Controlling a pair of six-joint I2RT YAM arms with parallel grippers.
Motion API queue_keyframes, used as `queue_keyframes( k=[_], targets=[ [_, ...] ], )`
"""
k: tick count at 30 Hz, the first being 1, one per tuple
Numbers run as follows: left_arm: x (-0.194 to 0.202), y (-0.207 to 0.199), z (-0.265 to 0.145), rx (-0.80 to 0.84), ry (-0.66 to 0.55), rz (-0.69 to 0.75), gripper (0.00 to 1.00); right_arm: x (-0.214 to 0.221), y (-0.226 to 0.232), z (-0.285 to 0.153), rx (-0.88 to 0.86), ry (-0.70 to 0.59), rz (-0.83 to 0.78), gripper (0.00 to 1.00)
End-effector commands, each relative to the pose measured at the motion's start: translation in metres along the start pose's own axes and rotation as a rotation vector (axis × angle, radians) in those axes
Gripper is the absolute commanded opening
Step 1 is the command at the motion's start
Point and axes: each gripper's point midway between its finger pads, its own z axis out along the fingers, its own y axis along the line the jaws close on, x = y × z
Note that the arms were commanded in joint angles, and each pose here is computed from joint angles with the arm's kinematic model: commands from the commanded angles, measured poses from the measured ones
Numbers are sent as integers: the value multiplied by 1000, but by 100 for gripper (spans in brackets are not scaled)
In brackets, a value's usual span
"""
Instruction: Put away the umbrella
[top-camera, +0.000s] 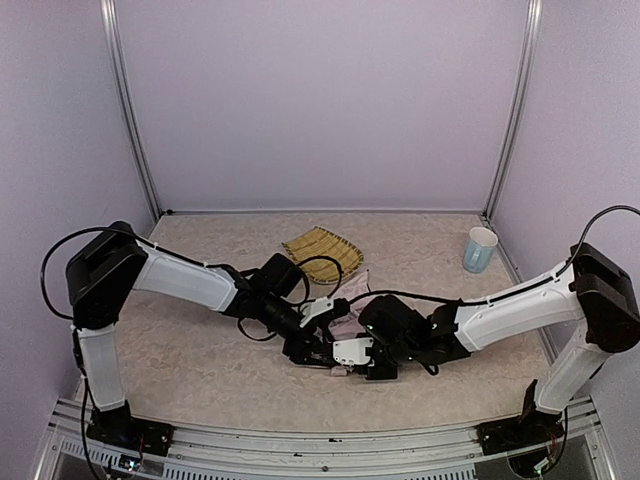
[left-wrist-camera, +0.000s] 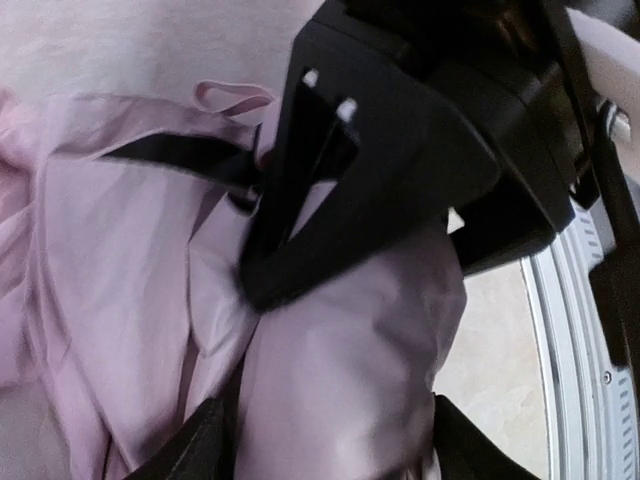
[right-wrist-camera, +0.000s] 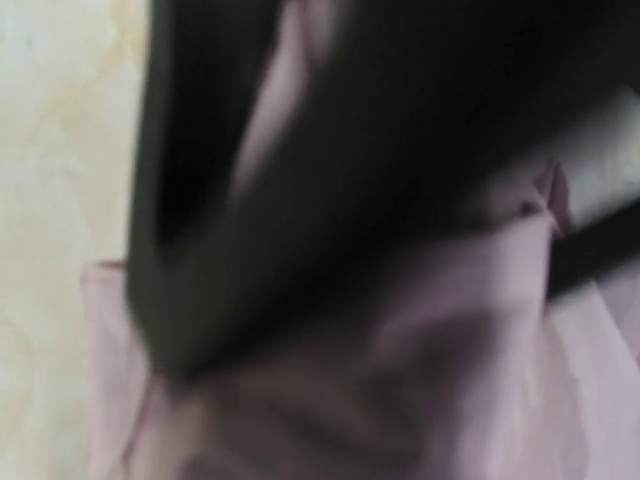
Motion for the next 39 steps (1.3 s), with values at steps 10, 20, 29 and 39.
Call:
queue_keyframes(
  k=[10, 20, 29, 39],
  targets=[
    [-25, -47, -131, -586, -487, 435, 67, 2, 73, -15, -444, 46, 336, 10],
    [2, -58, -69, -582, -143, 652, 69, 10, 79, -22, -745, 65, 640, 10],
    [-7, -29, -44, -609, 1, 802, 71, 26, 85, -9, -886, 113, 731, 10],
    [37, -11, 2, -358, 107, 648, 62, 27, 60, 6, -847, 79, 730, 23]
  ],
)
